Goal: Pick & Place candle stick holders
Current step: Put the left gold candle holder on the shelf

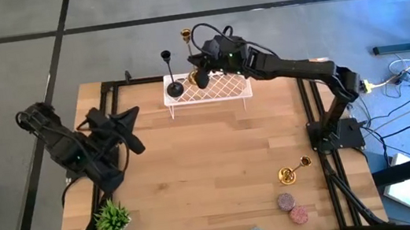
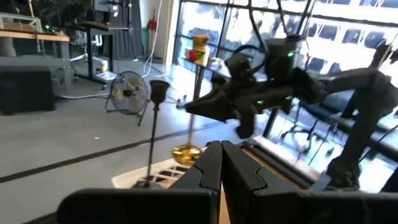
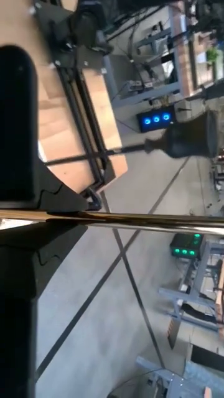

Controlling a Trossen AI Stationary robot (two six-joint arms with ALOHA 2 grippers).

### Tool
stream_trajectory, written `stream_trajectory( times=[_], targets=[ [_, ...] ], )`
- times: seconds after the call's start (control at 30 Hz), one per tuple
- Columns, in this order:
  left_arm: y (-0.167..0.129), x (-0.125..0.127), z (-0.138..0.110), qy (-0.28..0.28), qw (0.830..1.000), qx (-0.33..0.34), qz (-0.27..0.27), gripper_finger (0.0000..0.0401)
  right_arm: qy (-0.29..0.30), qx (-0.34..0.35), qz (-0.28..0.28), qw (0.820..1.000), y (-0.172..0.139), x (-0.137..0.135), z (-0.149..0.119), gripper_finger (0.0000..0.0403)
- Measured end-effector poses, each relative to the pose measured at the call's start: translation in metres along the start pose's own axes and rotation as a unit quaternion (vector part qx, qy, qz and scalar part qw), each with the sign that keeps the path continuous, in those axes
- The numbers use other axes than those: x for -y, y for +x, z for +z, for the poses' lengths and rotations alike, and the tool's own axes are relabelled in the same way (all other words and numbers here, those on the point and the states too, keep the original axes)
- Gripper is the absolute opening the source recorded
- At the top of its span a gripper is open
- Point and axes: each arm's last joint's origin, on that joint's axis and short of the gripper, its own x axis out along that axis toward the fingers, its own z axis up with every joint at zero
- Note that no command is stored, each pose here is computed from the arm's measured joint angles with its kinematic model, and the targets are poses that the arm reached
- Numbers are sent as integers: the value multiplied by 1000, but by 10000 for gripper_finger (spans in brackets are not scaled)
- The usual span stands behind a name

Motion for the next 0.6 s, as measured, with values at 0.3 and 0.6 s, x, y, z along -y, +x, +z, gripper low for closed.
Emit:
stream_trajectory(
  times=[0.3, 0.6],
  targets=[
    [-1, -3, -34, -71, 997, 13, -8, 1, -6, -2, 14, 1000, 10, 2, -7, 15],
    [-1, -3, -36, -88, 996, 17, -9, 2, -5, 21, 10, 1000, 13, 4, -15, 15]
  ],
)
